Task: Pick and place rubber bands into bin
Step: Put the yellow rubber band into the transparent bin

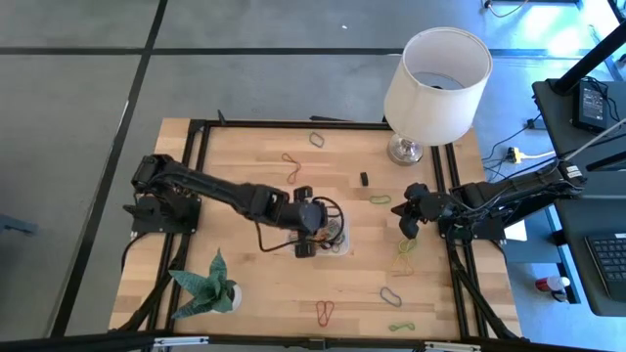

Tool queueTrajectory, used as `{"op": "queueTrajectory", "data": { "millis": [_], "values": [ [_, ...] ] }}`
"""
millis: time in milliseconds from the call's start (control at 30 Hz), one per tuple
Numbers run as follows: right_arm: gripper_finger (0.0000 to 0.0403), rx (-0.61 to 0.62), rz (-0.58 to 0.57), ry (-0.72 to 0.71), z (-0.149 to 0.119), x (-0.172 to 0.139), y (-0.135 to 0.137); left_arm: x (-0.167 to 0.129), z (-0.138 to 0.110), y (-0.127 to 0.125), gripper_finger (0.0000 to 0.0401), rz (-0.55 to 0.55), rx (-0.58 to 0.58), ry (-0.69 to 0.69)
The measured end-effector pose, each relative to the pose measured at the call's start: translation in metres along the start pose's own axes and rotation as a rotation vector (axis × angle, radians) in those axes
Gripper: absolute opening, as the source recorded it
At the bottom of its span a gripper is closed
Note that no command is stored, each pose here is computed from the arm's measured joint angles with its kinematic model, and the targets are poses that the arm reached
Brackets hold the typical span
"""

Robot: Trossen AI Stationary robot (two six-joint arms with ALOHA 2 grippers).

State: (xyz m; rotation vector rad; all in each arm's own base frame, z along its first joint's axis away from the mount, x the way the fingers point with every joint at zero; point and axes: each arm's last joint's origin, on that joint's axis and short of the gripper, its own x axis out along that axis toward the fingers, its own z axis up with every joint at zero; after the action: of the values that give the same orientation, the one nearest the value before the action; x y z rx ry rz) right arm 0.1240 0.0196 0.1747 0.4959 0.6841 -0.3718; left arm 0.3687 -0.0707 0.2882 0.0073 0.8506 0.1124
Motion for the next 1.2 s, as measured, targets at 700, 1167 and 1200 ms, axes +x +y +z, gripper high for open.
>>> {"op": "queueTrajectory", "data": {
  "millis": [700, 1167, 1200],
  "values": [
    [0.0013, -0.009, 0.003, 0.023, -0.001, 0.000, -0.001, 0.088, -0.051, -0.039, 0.0002, 0.047, -0.461, 0.342],
    [0.0013, -0.026, -0.013, 0.083, -0.006, 0.000, -0.004, 0.091, -0.054, -0.042, 0.0075, 0.131, -0.697, 0.321],
    [0.0013, -0.027, -0.014, 0.084, -0.006, 0.000, -0.004, 0.089, -0.053, -0.042, 0.0083, 0.128, -0.699, 0.317]
  ]
}}
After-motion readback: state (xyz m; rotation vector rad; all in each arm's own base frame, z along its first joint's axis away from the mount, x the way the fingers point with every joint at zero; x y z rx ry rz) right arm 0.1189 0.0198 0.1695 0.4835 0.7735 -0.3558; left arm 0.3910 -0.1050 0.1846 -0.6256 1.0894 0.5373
